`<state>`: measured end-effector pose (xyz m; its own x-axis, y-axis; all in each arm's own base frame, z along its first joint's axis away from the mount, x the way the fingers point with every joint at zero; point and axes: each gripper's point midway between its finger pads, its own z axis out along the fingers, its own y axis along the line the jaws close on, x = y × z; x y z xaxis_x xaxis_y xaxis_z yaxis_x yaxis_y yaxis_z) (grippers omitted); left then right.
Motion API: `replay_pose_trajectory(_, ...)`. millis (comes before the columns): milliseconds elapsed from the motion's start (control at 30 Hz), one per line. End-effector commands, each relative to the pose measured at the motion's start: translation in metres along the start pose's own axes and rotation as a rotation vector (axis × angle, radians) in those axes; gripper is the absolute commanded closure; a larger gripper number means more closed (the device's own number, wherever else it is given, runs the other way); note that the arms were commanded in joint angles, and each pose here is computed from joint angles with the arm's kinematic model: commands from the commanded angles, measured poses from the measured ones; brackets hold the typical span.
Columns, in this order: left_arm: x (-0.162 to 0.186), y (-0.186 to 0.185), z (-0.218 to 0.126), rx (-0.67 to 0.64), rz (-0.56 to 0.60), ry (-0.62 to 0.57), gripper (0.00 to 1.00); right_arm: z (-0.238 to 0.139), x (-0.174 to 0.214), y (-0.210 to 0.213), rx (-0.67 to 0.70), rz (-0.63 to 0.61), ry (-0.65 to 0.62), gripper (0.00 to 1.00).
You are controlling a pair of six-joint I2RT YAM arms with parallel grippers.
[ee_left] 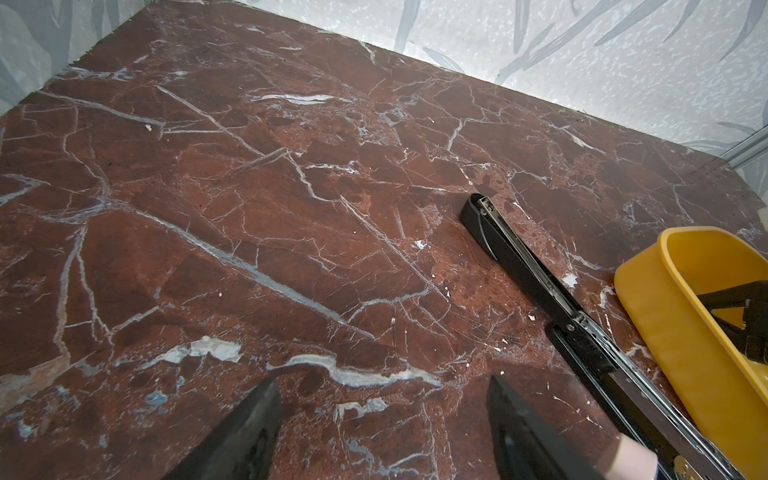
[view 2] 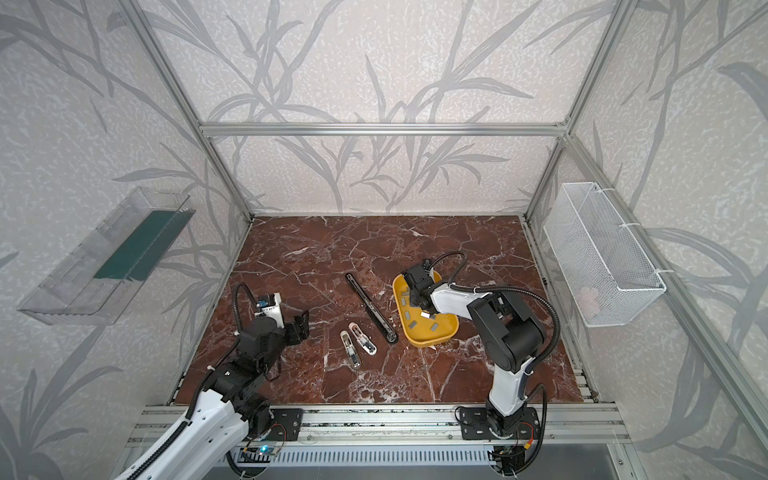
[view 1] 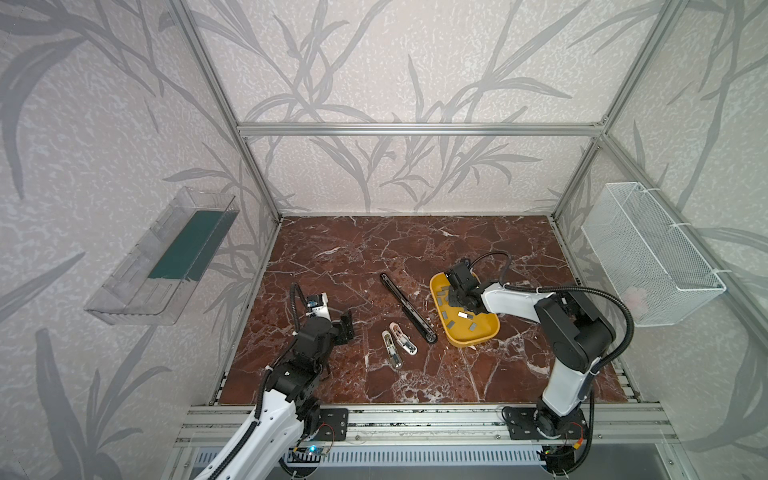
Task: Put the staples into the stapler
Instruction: 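Lift the staple strip out of the tray with the right gripper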
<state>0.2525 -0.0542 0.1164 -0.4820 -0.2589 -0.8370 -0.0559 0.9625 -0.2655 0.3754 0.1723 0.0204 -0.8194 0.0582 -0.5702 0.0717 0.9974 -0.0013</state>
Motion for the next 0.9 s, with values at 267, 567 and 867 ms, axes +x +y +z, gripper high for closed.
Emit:
replay_pose_trajectory(267,-0.003,0.0,0.004,-0.017,-0.006,0.01,0.22,0.004,-0.01,0.0,0.029,-0.047,-0.008,0.87)
replay_pose_trajectory(567,0.006,-0.012,0.01,0.024,0.019,0.097,0.22,-0.017,-0.022,0.011,-0.065,-0.022,-0.091,0.89)
replay_pose_trajectory(867,-0.012,-0.001,-0.008,0.015,-0.022,-0.058,0.15,-0.076,-0.046,0.016,-0.21,-0.028,-0.267,0.88)
